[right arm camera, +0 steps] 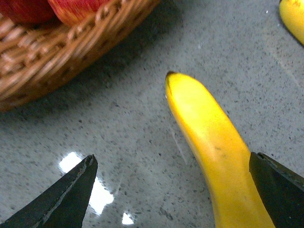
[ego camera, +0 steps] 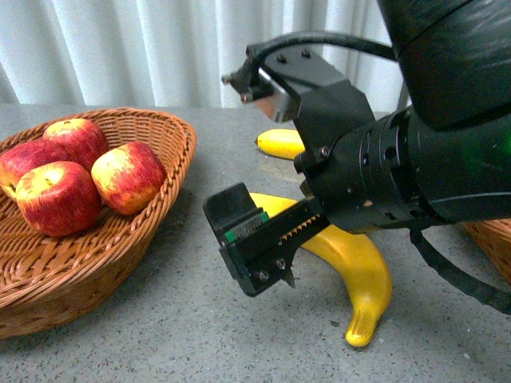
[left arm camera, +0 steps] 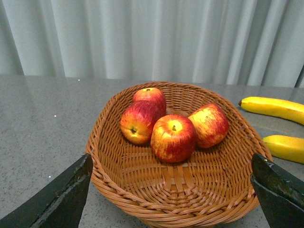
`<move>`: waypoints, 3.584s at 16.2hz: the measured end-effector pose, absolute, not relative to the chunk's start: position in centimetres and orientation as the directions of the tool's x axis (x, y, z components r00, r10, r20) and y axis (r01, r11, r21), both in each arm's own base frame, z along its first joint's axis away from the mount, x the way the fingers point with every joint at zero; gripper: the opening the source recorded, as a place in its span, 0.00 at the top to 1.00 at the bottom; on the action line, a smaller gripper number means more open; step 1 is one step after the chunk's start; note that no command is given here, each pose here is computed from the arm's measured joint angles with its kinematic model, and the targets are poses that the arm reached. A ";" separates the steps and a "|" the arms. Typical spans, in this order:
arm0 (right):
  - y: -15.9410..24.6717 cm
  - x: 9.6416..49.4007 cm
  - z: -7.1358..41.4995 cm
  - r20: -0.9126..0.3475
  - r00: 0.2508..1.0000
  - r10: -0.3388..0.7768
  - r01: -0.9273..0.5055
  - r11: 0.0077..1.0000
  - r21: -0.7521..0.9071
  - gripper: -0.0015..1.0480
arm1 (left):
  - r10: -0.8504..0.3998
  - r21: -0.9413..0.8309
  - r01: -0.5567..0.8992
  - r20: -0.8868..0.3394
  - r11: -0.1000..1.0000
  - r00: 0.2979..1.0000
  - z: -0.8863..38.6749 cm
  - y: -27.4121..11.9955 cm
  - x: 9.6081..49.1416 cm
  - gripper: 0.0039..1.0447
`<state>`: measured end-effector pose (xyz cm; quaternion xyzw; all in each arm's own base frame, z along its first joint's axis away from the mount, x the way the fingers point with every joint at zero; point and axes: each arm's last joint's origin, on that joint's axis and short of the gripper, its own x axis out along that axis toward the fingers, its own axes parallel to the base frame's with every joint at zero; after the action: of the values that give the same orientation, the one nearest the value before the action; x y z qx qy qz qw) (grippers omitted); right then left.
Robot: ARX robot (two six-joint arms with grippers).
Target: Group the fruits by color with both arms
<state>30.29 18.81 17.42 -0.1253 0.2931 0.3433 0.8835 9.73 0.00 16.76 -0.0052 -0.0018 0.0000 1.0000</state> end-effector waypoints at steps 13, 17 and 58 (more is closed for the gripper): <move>19.2 33.1 14.7 -0.732 0.563 0.384 -0.684 0.714 -0.151 0.18 | 0.000 -0.010 0.000 0.004 1.000 1.000 16.8 0.0 9.7 0.06; 18.7 33.4 14.6 -0.729 0.577 0.368 -0.670 0.725 -0.163 0.48 | 0.000 -0.010 0.000 0.004 1.000 1.000 16.8 0.0 9.7 0.06; 14.4 47.6 19.5 -0.561 0.761 0.328 -0.455 0.885 -0.100 0.06 | 0.000 -0.010 0.000 0.004 1.000 1.000 16.8 0.0 9.7 0.06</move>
<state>47.64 14.38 19.54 -0.1155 0.2750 0.2100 0.9311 9.73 0.00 16.76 -0.0052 -0.0018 0.0000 1.0000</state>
